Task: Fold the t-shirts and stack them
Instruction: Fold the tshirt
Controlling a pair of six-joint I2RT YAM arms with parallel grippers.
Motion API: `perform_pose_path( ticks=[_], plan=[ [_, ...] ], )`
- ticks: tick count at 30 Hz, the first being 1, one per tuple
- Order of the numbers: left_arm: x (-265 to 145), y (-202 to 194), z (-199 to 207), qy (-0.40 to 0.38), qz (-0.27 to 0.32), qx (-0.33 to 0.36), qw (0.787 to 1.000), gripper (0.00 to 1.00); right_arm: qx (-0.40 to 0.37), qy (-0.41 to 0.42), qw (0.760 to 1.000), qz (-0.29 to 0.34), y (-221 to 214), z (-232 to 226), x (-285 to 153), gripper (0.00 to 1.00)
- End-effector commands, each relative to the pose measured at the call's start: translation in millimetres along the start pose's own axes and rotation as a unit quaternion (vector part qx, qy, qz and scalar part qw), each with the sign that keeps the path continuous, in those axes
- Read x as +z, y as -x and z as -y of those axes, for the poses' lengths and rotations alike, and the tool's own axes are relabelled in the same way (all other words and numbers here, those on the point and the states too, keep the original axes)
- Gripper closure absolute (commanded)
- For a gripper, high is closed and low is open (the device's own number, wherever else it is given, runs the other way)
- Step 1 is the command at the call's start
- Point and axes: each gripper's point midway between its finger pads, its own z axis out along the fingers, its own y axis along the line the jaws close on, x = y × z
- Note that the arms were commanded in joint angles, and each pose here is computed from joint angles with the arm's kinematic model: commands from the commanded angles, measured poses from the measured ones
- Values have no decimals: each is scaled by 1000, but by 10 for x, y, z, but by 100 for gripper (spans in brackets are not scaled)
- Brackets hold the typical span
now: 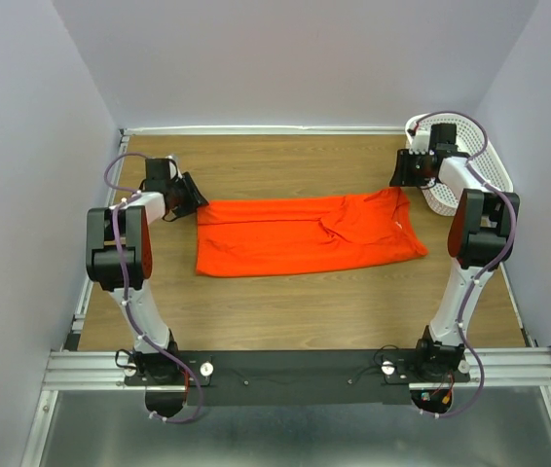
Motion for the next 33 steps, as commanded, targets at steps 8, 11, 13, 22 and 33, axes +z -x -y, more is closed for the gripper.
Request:
perform_pose_path(
  ticks=[8, 11, 13, 22, 33],
  plan=[
    [99, -2, -80, 21, -12, 16, 1000, 87, 3, -12, 1000, 7, 68, 62, 56, 51],
    [78, 33, -107, 32, -6, 17, 999, 100, 1, -12, 1000, 7, 72, 65, 67, 52],
    [57, 57, -140, 44, 1, 17, 999, 100, 1, -12, 1000, 6, 69, 69, 80, 52],
    [-144, 159, -377, 76, 32, -4, 997, 100, 20, 16, 1000, 16, 172, -35, 129, 54],
    [-199, 172, -482, 81, 34, -11, 996, 100, 35, 57, 998, 7, 170, -279, 305, 55]
  ],
)
